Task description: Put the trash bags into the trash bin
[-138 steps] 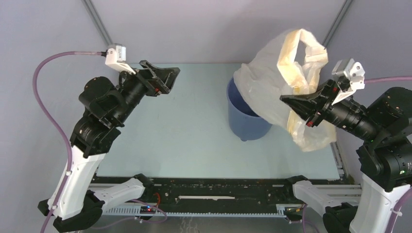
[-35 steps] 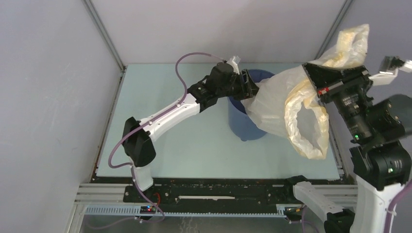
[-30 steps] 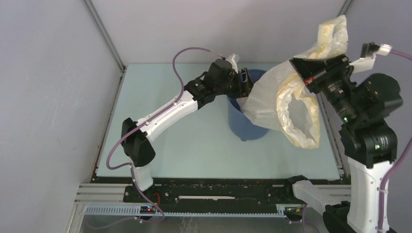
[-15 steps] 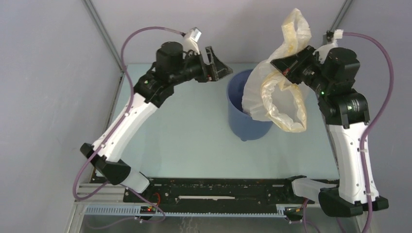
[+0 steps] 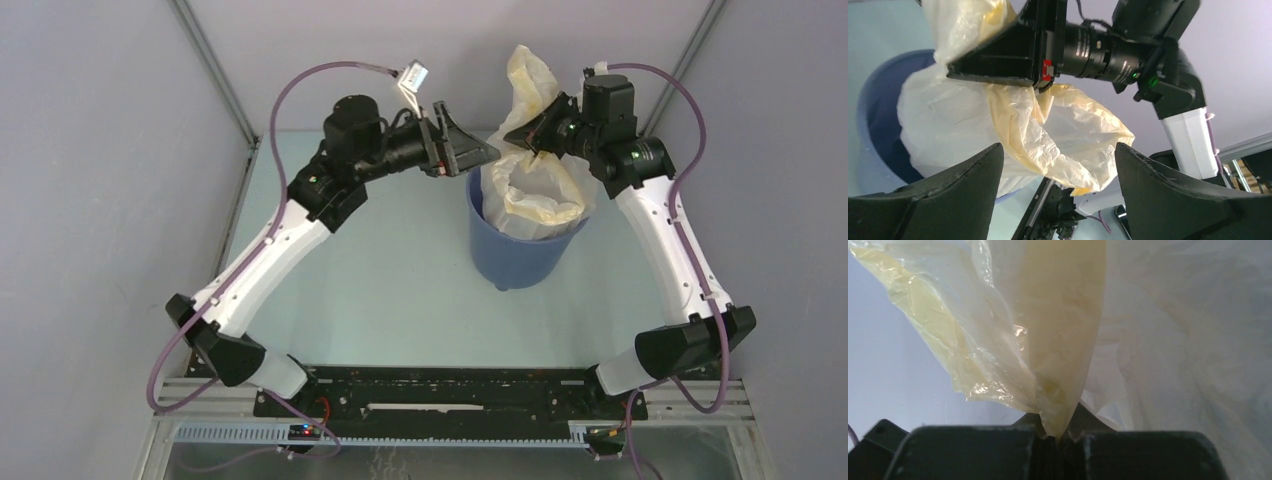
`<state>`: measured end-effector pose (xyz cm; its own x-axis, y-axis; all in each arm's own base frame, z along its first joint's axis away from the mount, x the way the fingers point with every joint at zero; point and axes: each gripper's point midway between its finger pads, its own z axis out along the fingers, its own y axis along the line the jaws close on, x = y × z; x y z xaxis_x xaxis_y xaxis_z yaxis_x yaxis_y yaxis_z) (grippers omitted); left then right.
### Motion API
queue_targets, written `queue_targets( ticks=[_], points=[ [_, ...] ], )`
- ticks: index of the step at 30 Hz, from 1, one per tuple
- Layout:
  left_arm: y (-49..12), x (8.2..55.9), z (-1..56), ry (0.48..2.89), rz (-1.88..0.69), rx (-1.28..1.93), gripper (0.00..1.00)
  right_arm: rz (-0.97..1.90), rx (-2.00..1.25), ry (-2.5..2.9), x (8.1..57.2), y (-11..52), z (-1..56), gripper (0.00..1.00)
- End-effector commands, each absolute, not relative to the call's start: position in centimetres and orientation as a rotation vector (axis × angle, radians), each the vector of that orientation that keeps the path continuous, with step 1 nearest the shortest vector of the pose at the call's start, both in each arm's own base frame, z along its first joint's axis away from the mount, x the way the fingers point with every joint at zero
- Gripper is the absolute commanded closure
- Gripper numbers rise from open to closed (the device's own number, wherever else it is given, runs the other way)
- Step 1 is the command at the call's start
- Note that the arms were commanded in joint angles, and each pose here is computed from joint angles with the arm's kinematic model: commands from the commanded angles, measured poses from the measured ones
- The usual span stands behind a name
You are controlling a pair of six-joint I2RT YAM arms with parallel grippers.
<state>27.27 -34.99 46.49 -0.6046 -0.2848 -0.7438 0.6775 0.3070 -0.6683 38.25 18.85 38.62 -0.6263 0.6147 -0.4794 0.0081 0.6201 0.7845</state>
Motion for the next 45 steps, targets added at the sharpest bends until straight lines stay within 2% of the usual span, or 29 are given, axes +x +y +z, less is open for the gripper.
queue_targets(
  ticks=[1,7,12,18,19,23,27,28,30,33,35,41,45],
  points=[
    [-37.1,26.9,46.9,1.722,-1.462,0.405,0.14,1.081,0.481,1.943,37.8,18.7,43.6,1.0],
    [-37.7,29.0,44.3,1.838,-1.364,0.328,0.24,1.076,0.475,1.923,37.0,18.6,44.9,1.0],
    [-38.6,29.4,44.2,1.868,-1.433,0.253,0.3,1.033,0.467,1.961,37.4,18.5,42.0,1.0],
    [-40.2,28.2,45.0,1.851,-1.654,0.239,0.26,1.105,0.447,1.982,37.9,19.6,40.6,1.0],
    [-40.2,28.1,45.0,1.851,-1.656,0.233,0.3,1.131,0.44,1.969,37.9,20.0,41.1,1.0],
    [-39.4,28.1,45.1,1.852,-1.643,0.21,0.55,1.207,0.421,1.941,37.5,21.2,42.4,1.0],
    [-38.5,27.9,45.1,1.843,-1.622,0.207,0.72,1.21,0.388,1.936,37.0,21.7,43.0,1.0],
    [-38.2,27.9,44.9,1.848,-1.611,0.202,0.8,1.214,0.378,1.942,36.9,21.9,43.0,0.95],
    [-37.2,28.4,44.2,1.868,-1.565,0.173,0.93,1.23,0.322,1.957,36.3,22.0,43.3,0.77],
    [-35.1,29.4,43.1,1.879,-1.51,0.098,0.98,1.229,0.185,1.979,34.7,21.5,44.2,0.47],
    [-33.9,30.0,42.4,1.872,-1.5,0.056,1.0,1.186,0.137,2.007,33.4,20.3,44.8,0.33],
    [-33.2,30.3,42.6,1.847,-1.527,0.012,1.0,1.17,-0.034,1.932,27.5,18.2,49.1,0.14],
    [-33.3,30.5,43.4,1.83,-1.544,0.021,1.0,1.096,-0.041,1.849,24.5,15.7,50.8,0.08]
  ],
)
